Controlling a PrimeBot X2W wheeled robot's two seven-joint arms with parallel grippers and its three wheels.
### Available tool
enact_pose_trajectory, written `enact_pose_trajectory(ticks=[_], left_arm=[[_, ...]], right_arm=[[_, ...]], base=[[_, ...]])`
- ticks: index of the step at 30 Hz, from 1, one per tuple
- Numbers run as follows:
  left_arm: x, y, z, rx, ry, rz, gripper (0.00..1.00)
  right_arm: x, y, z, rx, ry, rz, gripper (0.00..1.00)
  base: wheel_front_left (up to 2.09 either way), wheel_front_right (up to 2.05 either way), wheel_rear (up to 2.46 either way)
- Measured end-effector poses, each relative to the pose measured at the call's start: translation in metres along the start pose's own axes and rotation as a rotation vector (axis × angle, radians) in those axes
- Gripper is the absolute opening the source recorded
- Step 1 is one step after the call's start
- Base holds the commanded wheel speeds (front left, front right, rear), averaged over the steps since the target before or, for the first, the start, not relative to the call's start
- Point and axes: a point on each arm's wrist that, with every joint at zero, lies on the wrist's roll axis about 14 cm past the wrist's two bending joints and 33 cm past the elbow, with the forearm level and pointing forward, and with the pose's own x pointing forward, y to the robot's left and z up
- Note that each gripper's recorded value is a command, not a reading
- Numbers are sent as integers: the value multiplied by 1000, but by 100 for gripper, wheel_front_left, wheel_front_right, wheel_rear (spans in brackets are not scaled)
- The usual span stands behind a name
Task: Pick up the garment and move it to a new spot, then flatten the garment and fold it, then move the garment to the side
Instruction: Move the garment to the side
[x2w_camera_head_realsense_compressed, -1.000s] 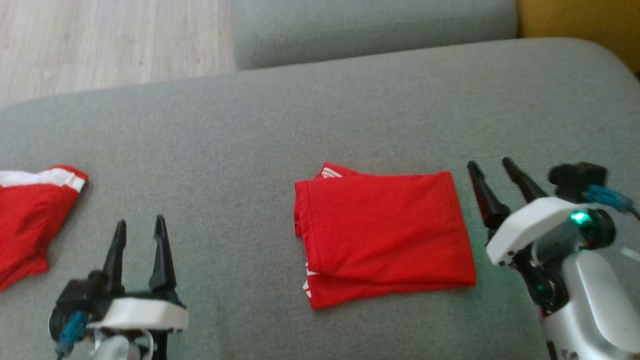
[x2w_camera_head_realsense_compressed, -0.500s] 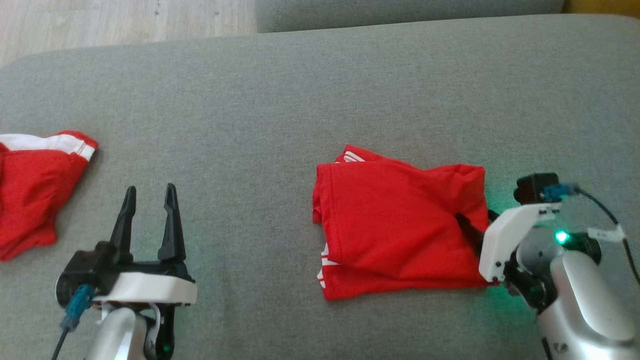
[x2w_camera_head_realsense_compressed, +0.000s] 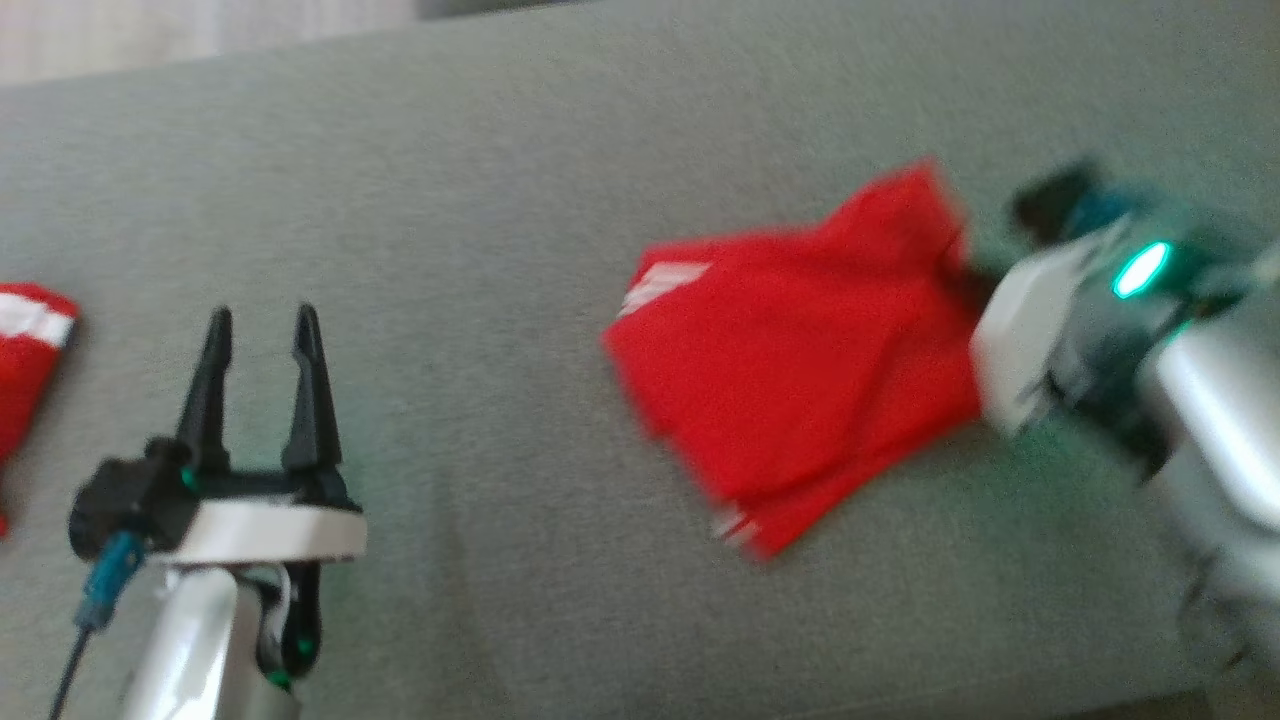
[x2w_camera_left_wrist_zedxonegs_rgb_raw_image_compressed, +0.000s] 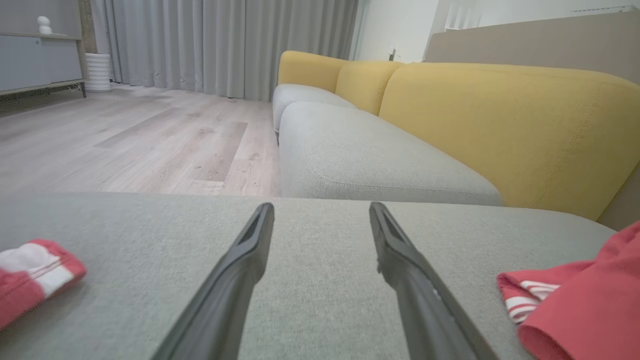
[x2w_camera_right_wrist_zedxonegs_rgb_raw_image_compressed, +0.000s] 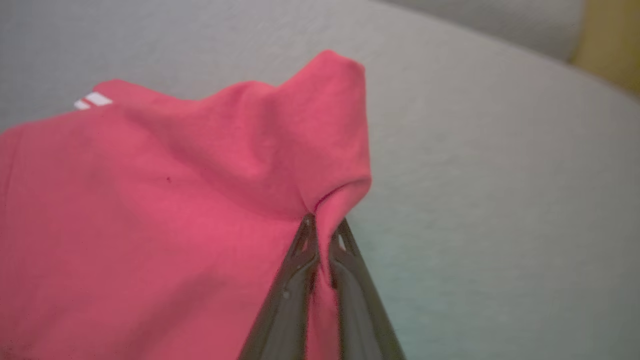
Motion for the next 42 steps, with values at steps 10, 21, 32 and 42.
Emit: enact_pose_trajectory(ticks=[10,21,32,42], left_arm=[[64,-36,-7,23,-23,-155,100],[98,-67,-47,12,41,-270,100],[91,-60,-35,31,26,-253,100],[51,-45,-23,7,32,-165,100]], right_arm=[[-45,-169,3,-98,69,-365,0],[-66,-241,-3,-74,22,-547,0],[-75,-252,21,-102,-116,-601,100],[-73,-189,60,-58,-403,-463,100]], base=[[0,0,0],[0,0,0],[0,0,0],[0,0,0]])
